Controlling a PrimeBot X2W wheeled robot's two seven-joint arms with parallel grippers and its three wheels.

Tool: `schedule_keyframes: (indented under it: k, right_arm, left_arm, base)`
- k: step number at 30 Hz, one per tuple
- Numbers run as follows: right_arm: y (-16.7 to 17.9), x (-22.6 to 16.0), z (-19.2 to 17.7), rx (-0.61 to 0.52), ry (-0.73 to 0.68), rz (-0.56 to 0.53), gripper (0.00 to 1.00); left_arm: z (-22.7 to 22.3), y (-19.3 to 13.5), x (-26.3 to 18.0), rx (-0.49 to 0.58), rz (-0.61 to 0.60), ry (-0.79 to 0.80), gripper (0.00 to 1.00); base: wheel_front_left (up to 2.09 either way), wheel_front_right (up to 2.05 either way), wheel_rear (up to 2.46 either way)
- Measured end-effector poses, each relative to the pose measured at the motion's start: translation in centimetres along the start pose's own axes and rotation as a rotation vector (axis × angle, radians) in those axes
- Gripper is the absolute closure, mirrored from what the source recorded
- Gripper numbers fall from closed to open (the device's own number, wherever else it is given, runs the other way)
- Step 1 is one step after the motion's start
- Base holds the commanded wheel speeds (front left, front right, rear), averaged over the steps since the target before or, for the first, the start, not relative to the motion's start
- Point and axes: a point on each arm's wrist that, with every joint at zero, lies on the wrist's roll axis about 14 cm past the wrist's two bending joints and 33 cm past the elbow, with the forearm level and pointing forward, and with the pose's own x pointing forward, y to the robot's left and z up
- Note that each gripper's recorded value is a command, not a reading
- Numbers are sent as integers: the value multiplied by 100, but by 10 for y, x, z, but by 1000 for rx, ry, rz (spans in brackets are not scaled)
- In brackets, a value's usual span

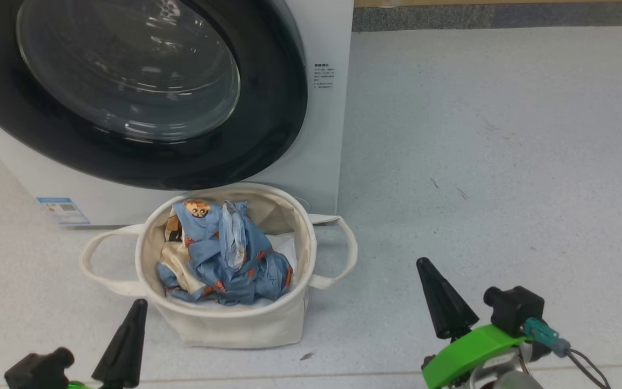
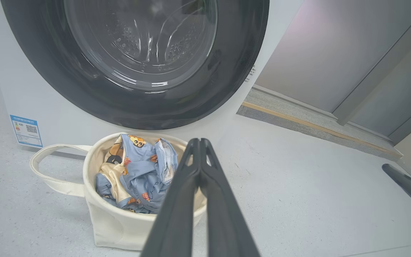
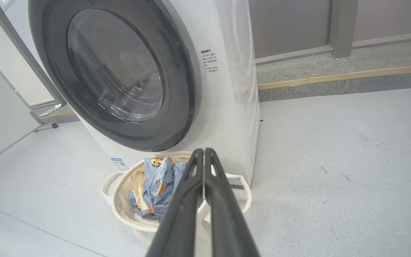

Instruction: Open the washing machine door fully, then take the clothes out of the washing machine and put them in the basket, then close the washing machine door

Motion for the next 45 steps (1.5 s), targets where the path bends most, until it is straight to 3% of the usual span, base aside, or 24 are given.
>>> schedule_keyframes:
  k: [45]
  right_arm:
    - [-42, -3, 11, 475, -47, -153, 100]
  left_arm:
    - [-4, 24, -6, -426, 152, -8, 100]
  base:
    - [0, 0, 0]
